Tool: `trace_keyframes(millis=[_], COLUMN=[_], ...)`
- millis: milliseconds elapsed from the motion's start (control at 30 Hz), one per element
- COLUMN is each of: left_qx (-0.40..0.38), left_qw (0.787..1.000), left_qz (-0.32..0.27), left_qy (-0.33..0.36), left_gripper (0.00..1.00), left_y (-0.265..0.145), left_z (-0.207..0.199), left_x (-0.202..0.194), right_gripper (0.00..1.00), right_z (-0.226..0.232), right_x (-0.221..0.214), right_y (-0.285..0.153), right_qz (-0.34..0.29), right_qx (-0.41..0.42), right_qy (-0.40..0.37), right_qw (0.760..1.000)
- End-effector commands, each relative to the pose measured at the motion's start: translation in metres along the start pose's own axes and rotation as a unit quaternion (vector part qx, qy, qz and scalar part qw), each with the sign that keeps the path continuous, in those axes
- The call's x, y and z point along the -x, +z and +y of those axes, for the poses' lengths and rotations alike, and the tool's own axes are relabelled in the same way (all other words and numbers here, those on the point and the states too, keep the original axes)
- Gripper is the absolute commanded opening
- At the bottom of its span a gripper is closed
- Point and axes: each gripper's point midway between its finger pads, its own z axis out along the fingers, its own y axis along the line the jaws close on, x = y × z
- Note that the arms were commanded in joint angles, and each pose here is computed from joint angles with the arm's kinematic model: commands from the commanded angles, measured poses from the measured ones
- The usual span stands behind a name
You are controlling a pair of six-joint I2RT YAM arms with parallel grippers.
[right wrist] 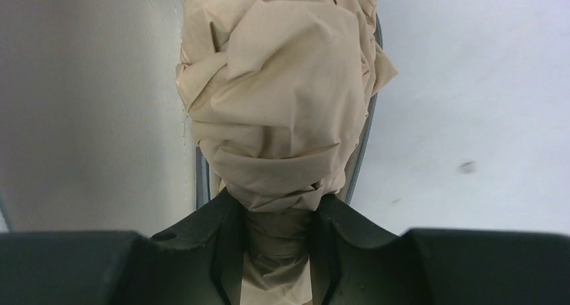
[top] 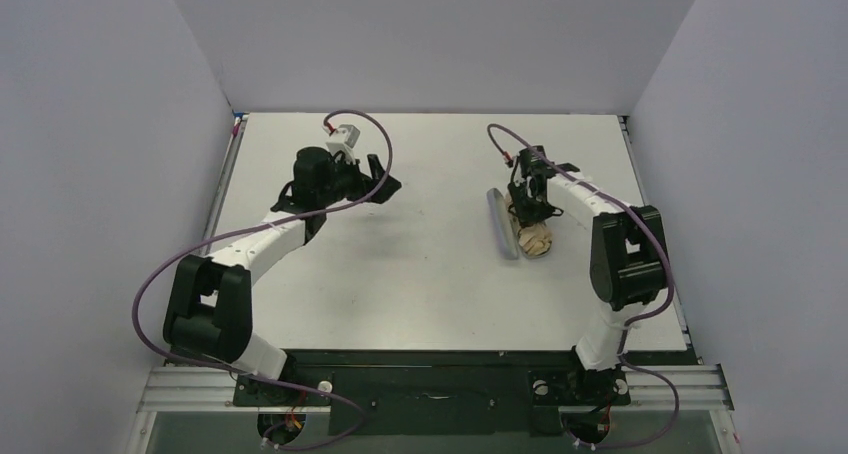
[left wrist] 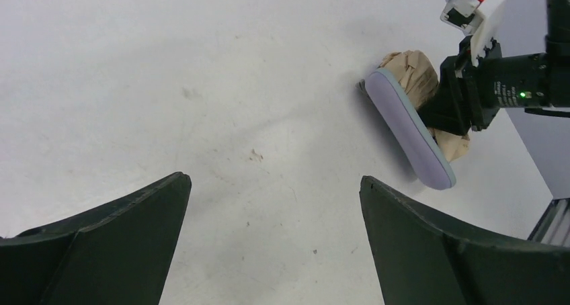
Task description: Open the umbrella
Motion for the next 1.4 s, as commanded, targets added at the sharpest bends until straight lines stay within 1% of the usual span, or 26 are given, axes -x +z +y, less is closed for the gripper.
trace_keyframes(millis=[0, 33, 67, 100, 133, 167, 200, 233, 267, 300, 333, 467, 600, 733, 833, 933, 967, 1000, 1033, 1067, 1100, 1133, 1167, 1200, 1300, 1367], left_qx=[0.003, 0.012, 0.017, 0.026, 0.03, 0.038, 0.041, 0.039, 0.035, 0.035, 0.034, 0.03, 0.033, 0.046, 0.053, 0.062, 0.073, 0.08, 0.094, 0.104, 0.12, 0.127, 0.139, 0.143, 0.148, 0.153], left_qw=[0.997, 0.996, 0.995, 0.994, 0.994, 0.994, 0.994, 0.994, 0.995, 0.995, 0.995, 0.996, 0.996, 0.994, 0.993, 0.99, 0.988, 0.987, 0.984, 0.982, 0.979, 0.977, 0.974, 0.973, 0.971, 0.972], left_qz=[-0.015, -0.017, -0.014, -0.014, -0.011, -0.001, 0.003, 0.003, 0.006, 0.004, 0.006, 0.006, -0.007, -0.034, -0.037, -0.044, -0.048, -0.052, -0.059, -0.062, -0.069, -0.072, -0.079, -0.082, -0.086, -0.09], left_qy=[0.078, 0.082, 0.094, 0.104, 0.106, 0.103, 0.1, 0.097, 0.095, 0.093, 0.091, 0.085, 0.088, 0.093, 0.097, 0.119, 0.124, 0.133, 0.137, 0.145, 0.151, 0.158, 0.16, 0.163, 0.167, 0.155], left_gripper=[0.97, 0.97, 0.97, 0.97, 0.97, 0.97, 0.97, 0.97, 0.97, 0.97, 0.97, 0.97, 0.97, 0.97, 0.97, 0.97, 0.97, 0.97, 0.97, 0.97, 0.97, 0.97, 0.97, 0.97, 0.97, 0.97], left_y=[-0.024, -0.026, -0.03, -0.032, -0.033, -0.036, -0.037, -0.039, -0.038, -0.038, -0.037, -0.033, -0.033, -0.035, -0.036, -0.039, -0.041, -0.043, -0.046, -0.049, -0.054, -0.058, -0.064, -0.071, -0.087, -0.099], left_z=[-0.002, 0.003, 0.004, 0.008, 0.009, 0.014, 0.016, 0.017, 0.017, 0.018, 0.019, 0.02, 0.02, 0.02, 0.023, 0.025, 0.028, 0.029, 0.032, 0.033, 0.036, 0.037, 0.038, 0.035, 0.028, 0.023], left_x=[0.042, 0.045, 0.049, 0.052, 0.056, 0.056, 0.056, 0.061, 0.061, 0.064, 0.064, 0.068, 0.079, 0.095, 0.103, 0.115, 0.119, 0.123, 0.129, 0.134, 0.14, 0.145, 0.151, 0.156, 0.16, 0.155], right_gripper=[0.0, 0.0, 0.0, 0.0, 0.0, 0.0, 0.0, 0.0, 0.0, 0.0, 0.0, 0.0, 0.0, 0.0, 0.0, 0.0, 0.0, 0.0, 0.0, 0.0, 0.0, 0.0, 0.0, 0.0, 0.0, 0.0], right_z=[-0.081, -0.098, -0.109, -0.125, -0.142, -0.148, -0.172, -0.18, -0.198, -0.202, -0.218, -0.235, -0.244, -0.254, -0.253, -0.247, -0.242, -0.24, -0.234, -0.229, -0.221, -0.213, -0.207, -0.195, -0.17, -0.151], right_x=[0.023, 0.025, 0.036, 0.036, 0.041, 0.045, 0.049, 0.049, 0.057, 0.053, 0.066, 0.082, 0.093, 0.137, 0.178, 0.204, 0.209, 0.212, 0.216, 0.217, 0.22, 0.222, 0.222, 0.223, 0.222, 0.22], right_y=[0.019, 0.02, 0.025, 0.028, 0.037, 0.037, 0.041, 0.042, 0.047, 0.057, 0.051, 0.049, 0.027, -0.025, -0.085, -0.145, -0.155, -0.177, -0.186, -0.206, -0.215, -0.234, -0.24, -0.259, -0.291, -0.315], right_qz=[0.006, 0.007, 0.002, 0.006, 0.01, 0.01, 0.012, 0.018, 0.017, 0.031, 0.016, 0.006, -0.015, -0.108, -0.199, -0.277, -0.292, -0.314, -0.327, -0.345, -0.358, -0.378, -0.386, -0.404, -0.438, -0.467], right_qx=[-0.092, -0.101, -0.106, -0.112, -0.115, -0.116, -0.126, -0.126, -0.132, -0.13, -0.141, -0.144, -0.161, -0.169, -0.161, -0.152, -0.142, -0.142, -0.131, -0.127, -0.11, -0.098, -0.087, -0.072, -0.032, 0.006], right_qy=[0.049, 0.055, 0.056, 0.054, 0.048, 0.043, 0.048, 0.046, 0.041, 0.036, 0.031, 0.01, 0.005, 0.039, 0.057, 0.065, 0.071, 0.072, 0.077, 0.077, 0.077, 0.071, 0.075, 0.067, 0.07, 0.083], right_qw=[0.995, 0.993, 0.993, 0.992, 0.992, 0.992, 0.991, 0.991, 0.99, 0.99, 0.989, 0.99, 0.987, 0.979, 0.965, 0.947, 0.943, 0.936, 0.933, 0.927, 0.924, 0.918, 0.916, 0.909, 0.895, 0.88])
